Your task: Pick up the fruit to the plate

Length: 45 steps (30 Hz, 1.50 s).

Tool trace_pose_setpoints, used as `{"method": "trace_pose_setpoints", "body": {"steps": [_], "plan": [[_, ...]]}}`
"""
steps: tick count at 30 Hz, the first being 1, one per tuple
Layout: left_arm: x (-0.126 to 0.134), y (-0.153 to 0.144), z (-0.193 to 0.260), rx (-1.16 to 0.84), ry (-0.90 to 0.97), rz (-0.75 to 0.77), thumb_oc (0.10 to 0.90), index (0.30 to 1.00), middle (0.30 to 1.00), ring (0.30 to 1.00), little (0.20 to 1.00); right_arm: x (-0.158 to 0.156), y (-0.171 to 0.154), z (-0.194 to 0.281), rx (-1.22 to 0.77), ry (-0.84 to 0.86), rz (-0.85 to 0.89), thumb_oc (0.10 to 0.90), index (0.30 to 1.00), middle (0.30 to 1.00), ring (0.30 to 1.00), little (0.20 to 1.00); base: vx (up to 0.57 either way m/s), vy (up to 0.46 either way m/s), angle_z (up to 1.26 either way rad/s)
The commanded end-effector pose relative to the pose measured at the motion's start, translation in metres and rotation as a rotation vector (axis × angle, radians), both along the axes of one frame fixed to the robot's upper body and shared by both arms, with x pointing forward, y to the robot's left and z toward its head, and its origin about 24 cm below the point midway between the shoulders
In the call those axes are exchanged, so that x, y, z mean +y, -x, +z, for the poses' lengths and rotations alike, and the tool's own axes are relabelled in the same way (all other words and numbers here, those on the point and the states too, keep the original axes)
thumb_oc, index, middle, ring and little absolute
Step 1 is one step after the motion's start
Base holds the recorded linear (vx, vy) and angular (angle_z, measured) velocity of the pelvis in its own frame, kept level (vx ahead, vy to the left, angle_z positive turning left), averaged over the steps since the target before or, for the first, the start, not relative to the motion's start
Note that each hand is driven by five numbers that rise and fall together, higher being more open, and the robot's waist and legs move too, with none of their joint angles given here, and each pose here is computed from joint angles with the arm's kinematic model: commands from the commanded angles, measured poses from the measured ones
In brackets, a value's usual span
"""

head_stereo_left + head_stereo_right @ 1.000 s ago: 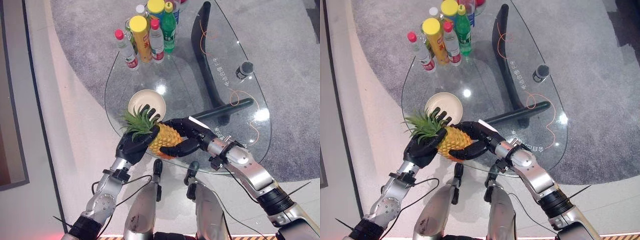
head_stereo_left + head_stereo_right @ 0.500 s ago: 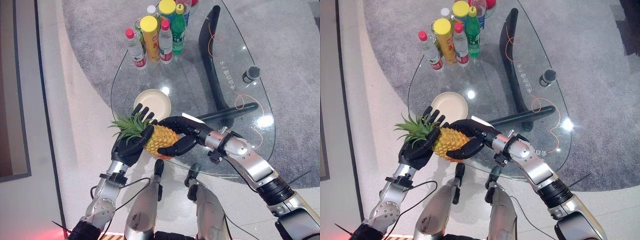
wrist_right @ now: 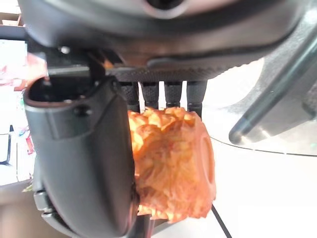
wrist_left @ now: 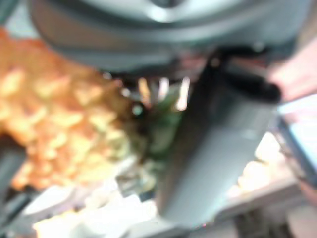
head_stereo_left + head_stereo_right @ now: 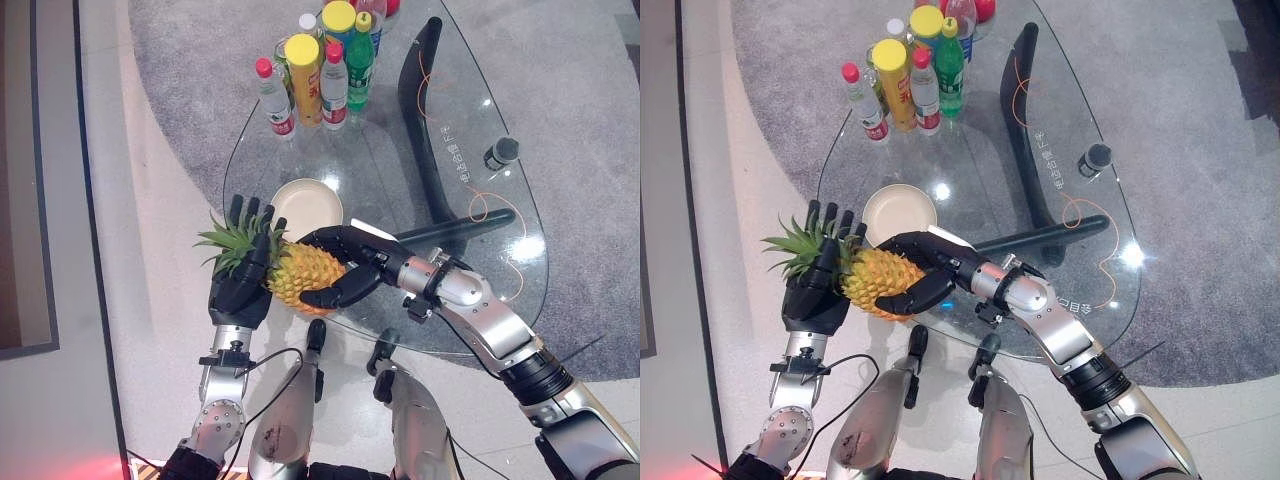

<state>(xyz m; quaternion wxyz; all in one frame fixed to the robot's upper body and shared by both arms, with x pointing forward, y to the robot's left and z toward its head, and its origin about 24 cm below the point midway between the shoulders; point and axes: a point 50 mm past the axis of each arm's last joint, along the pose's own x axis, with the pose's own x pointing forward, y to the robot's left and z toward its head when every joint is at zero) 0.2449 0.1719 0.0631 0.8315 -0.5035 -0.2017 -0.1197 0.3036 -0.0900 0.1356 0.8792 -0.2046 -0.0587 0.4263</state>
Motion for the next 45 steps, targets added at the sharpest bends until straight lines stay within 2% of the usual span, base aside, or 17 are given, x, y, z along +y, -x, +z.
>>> {"method": "trace_pose_setpoints", "body": {"steps": [1,5,6,7,8,10,11,12,30,36,37,38,45], "plan": [[-0.003,0.001,0.109,-0.547,0.036,0.057,0.8,0.9,0.9,0.9,0.9,0.067,0.061,0.006,-0.038,-0.017,0.512,0.1,0.3,0.3,0.3,0.2,0.0,0.0,0.0],[-0.007,0.0,0.114,-0.561,-0.007,0.038,0.8,0.9,0.9,0.9,0.9,0.067,0.061,0.005,-0.041,-0.022,0.51,0.1,0.3,0.3,0.3,0.2,0.0,0.0,0.0],[-0.009,0.0,0.115,-0.557,-0.015,0.029,0.624,0.749,0.749,0.749,0.724,0.068,0.061,0.006,-0.043,-0.024,0.509,0.1,0.3,0.3,0.3,0.2,0.0,0.0,0.0],[-0.009,0.0,0.116,-0.556,-0.017,0.027,0.586,0.716,0.716,0.716,0.686,0.068,0.06,0.006,-0.043,-0.024,0.509,0.1,0.3,0.3,0.3,0.2,0.0,0.0,0.0],[-0.011,0.0,0.116,-0.553,-0.044,0.029,0.372,0.533,0.533,0.533,0.472,0.069,0.06,0.007,-0.046,-0.024,0.51,0.1,0.3,0.3,0.3,0.2,0.0,0.0,0.0],[-0.011,0.0,0.117,-0.556,-0.069,0.034,0.295,0.467,0.467,0.467,0.395,0.069,0.06,0.008,-0.045,-0.022,0.513,0.1,0.3,0.3,0.3,0.2,0.0,0.0,0.0],[-0.011,0.0,0.117,-0.561,-0.078,0.03,0.141,0.335,0.335,0.335,0.241,0.069,0.06,0.008,-0.043,-0.019,0.513,0.1,0.3,0.3,0.3,0.2,0.0,0.0,0.0],[-0.011,0.0,0.117,-0.569,-0.084,0.025,0.1,0.3,0.3,0.3,0.2,0.068,0.06,0.007,-0.041,-0.014,0.512,0.1,0.3,0.3,0.3,0.2,0.0,0.0,0.0],[-0.013,-0.001,0.114,-0.58,-0.091,-0.009,0.1,0.3,0.3,0.3,0.2,0.067,0.058,0.005,-0.042,-0.006,0.492,0.1,0.3,0.3,0.3,0.2,0.0,0.001,0.01],[-0.014,-0.001,0.113,-0.587,-0.09,-0.012,0.1,0.3,0.3,0.3,0.2,0.066,0.053,0.004,-0.036,-0.043,0.414,0.1,0.3,0.3,0.3,0.2,0.0,0.003,0.03],[-0.013,-0.001,0.113,-0.588,-0.089,-0.01,0.1,0.3,0.3,0.3,0.2,0.065,0.052,0.004,-0.039,-0.045,0.398,0.63,0.754,0.754,0.754,0.73,0.0,0.0,0.0],[-0.013,-0.001,0.112,-0.588,-0.088,-0.008,0.1,0.3,0.3,0.3,0.2,0.064,0.051,0.004,-0.041,-0.045,0.381,0.8,0.9,0.9,0.9,0.9,0.0,0.0,0.0],[-0.01,-0.002,0.113,-0.58,-0.089,0.011,0.1,0.3,0.3,0.3,0.2,0.049,0.042,0.003,-0.065,-0.085,0.253,0.8,0.9,0.9,0.9,0.9,0.0,0.0,0.0]]}}
